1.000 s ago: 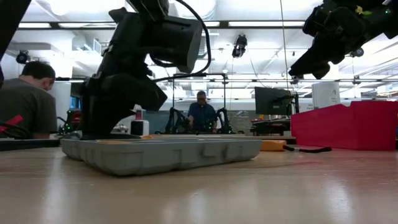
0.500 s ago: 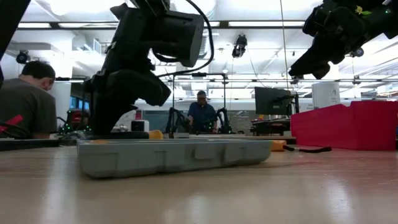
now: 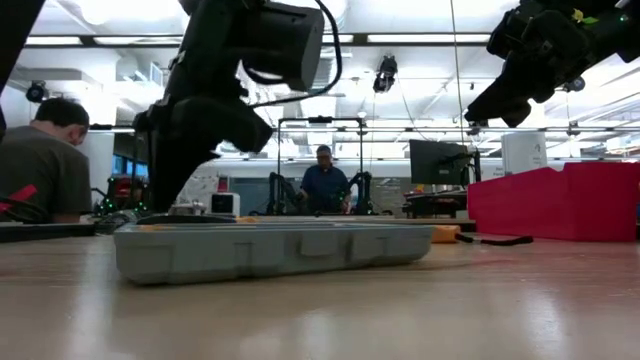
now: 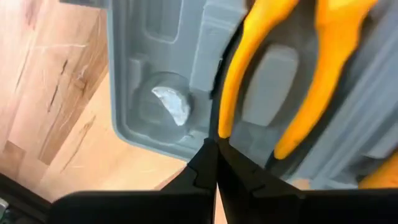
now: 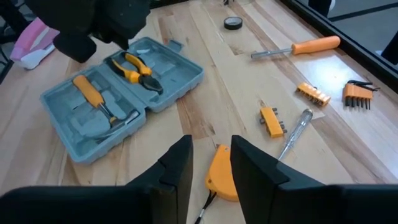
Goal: Prefit tool cases
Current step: Put the yellow pliers into the gray pre-fit tool case
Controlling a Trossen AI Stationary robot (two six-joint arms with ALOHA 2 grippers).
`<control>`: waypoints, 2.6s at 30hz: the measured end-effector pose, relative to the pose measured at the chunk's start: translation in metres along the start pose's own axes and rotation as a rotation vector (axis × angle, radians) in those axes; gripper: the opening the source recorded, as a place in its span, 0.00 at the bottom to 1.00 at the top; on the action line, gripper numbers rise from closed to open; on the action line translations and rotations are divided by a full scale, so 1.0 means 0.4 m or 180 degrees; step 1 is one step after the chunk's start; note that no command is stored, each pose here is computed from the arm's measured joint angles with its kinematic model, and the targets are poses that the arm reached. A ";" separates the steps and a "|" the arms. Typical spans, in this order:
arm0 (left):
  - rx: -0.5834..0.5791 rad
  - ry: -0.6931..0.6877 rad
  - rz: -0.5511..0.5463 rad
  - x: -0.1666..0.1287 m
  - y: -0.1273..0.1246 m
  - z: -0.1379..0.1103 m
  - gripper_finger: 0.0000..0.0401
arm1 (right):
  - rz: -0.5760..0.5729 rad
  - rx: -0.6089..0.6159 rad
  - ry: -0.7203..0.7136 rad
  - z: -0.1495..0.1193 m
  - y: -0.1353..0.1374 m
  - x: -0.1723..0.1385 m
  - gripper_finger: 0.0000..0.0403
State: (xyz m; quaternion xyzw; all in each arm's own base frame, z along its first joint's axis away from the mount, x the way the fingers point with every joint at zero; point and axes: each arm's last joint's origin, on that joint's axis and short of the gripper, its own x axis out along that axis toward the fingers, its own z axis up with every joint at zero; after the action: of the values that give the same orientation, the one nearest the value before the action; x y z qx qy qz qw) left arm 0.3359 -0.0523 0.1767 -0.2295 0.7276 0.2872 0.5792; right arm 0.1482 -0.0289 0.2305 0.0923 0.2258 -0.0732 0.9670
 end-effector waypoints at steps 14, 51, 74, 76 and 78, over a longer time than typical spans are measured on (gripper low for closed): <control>0.0123 -0.0711 -0.0616 -0.111 -0.042 0.046 0.02 | 0.0000 0.0009 0.0001 0.000 0.000 0.000 0.25; 0.0037 -0.0670 -0.0857 -0.076 0.016 0.073 0.00 | 0.0002 0.0009 -0.0021 0.001 0.000 -0.003 0.23; 0.0013 -0.0594 -0.0862 -0.063 0.029 0.065 0.00 | 0.0002 0.0042 -0.0027 0.001 0.000 -0.003 0.24; 0.0011 -0.0542 -0.0807 -0.084 0.036 0.058 0.00 | 0.0002 0.0055 -0.0023 0.001 0.000 -0.003 0.24; 0.0009 -0.0510 -0.0775 -0.089 0.036 0.058 0.00 | 0.0002 0.0053 -0.0024 0.001 0.000 -0.003 0.23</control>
State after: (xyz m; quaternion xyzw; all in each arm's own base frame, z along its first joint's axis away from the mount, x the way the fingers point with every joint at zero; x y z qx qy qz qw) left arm 0.3508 -0.0259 0.2097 -0.2915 0.6461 0.2313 0.6664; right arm 0.1474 -0.0288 0.2315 0.1002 0.2215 -0.0752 0.9671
